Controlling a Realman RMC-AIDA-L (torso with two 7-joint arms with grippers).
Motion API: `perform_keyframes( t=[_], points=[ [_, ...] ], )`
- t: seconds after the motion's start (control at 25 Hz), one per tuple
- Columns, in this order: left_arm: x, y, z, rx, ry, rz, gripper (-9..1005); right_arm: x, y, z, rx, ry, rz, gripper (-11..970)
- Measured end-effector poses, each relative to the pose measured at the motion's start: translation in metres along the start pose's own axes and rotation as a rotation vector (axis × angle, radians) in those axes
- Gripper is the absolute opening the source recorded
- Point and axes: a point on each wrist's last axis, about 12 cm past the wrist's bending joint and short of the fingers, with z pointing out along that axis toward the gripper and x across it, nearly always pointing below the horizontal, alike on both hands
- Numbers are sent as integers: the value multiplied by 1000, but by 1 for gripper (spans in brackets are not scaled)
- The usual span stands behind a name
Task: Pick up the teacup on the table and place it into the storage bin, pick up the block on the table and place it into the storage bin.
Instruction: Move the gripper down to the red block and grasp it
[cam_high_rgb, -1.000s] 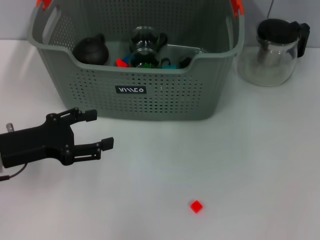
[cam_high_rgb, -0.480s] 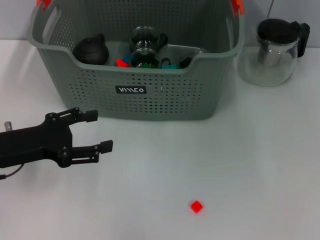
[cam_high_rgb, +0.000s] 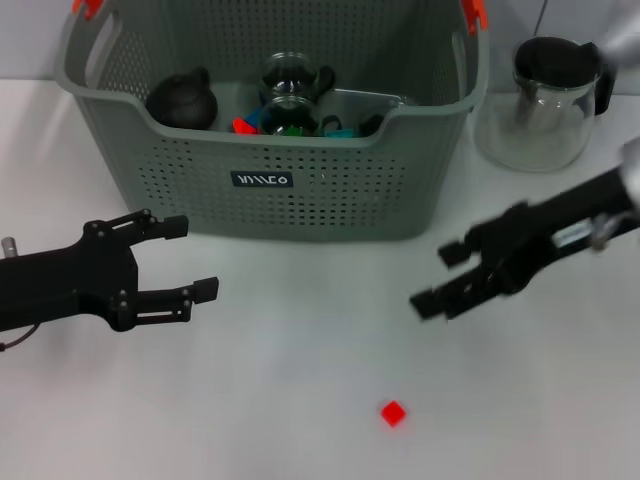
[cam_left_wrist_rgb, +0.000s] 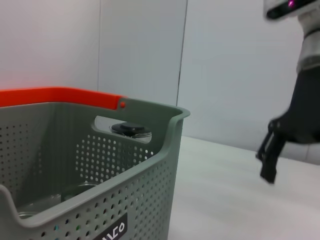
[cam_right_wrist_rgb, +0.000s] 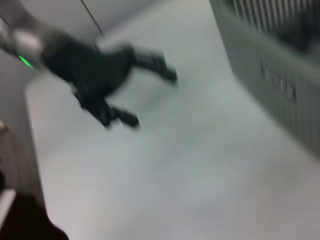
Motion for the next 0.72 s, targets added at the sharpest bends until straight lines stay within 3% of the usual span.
perform_keyframes(
  t=[0.4,0.72],
  points=[
    [2,1,-1,-13,8,68,884,-37,15,71,116,303,138,948],
    [1,2,-1,-20,12,77,884,-46,28,101,167,439,160,947]
  ],
)
